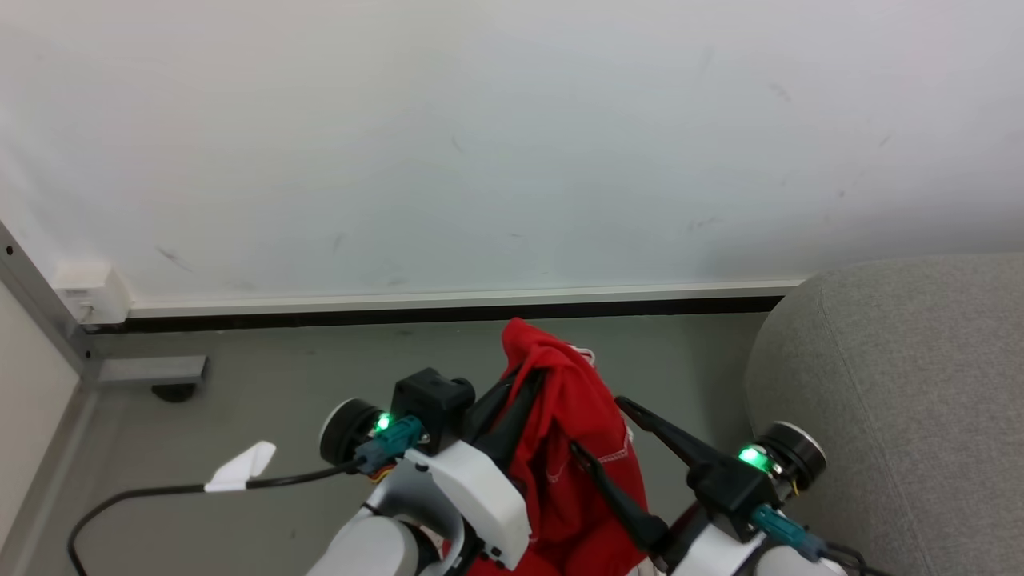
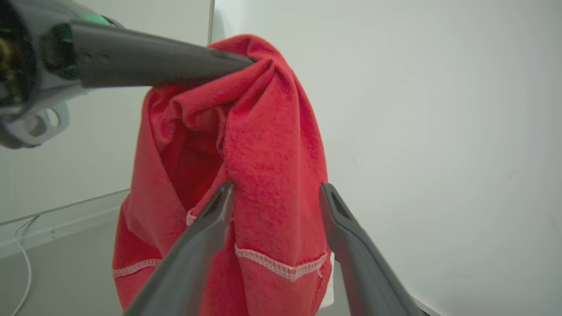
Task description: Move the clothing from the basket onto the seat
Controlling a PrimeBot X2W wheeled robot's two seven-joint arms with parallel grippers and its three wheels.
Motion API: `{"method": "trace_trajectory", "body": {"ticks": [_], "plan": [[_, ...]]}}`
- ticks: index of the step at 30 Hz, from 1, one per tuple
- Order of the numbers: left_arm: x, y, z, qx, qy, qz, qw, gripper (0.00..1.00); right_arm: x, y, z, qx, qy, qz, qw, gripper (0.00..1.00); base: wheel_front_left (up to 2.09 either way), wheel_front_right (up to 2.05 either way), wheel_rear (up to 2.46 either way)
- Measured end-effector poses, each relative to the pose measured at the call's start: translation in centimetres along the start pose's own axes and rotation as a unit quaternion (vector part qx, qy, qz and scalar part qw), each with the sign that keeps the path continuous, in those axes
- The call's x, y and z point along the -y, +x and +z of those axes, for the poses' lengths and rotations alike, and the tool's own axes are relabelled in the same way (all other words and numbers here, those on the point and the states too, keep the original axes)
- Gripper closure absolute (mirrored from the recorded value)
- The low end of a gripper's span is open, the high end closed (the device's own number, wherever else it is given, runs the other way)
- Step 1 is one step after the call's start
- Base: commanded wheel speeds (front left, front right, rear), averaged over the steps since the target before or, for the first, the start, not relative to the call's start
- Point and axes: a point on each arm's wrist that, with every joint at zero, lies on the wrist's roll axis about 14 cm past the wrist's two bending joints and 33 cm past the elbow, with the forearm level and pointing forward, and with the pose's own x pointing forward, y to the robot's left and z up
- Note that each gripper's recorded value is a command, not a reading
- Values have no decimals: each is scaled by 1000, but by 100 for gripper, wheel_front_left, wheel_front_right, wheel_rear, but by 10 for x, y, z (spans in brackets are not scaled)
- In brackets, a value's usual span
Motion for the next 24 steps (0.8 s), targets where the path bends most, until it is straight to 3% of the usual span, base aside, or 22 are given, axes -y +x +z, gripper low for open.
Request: {"method": "trace_trajectory", "body": {"ticks": [4, 8, 9, 10, 16, 20, 21, 22, 24], "plan": [[11, 2, 4, 6, 0, -19, 1000, 100, -2, 16, 2, -4, -6, 11, 1000, 0, 0, 0, 0], [24, 1, 9, 11, -12, -37, 999, 100, -13, 27, -3, -17, 25, 18, 999, 0, 0, 0, 0], [25, 1, 9, 11, -12, -37, 999, 100, -17, 29, -6, -21, 40, 19, 999, 59, 0, 0, 0], [25, 0, 9, 10, -11, -37, 999, 100, -16, 29, -10, -29, 44, 17, 998, 100, 0, 0, 0], [17, -1, 6, 5, -9, -22, 1000, 100, -2, 32, -10, -27, 71, -12, 997, 100, 0, 0, 0], [13, -2, 3, 5, -6, -15, 1000, 55, 11, 30, -7, -21, 76, -33, 996, 100, 0, 0, 0], [12, -2, 3, 5, -5, -15, 1000, 11, 17, 29, -5, -18, 74, -40, 996, 100, 0, 0, 0], [12, -2, 2, 4, -6, -14, 1000, 0, 23, 28, -3, -14, 75, -50, 996, 100, 0, 0, 0], [14, -3, -1, 4, -8, -15, 1000, 0, 34, 26, 2, -4, 78, -67, 995, 100, 0, 0, 0]]}}
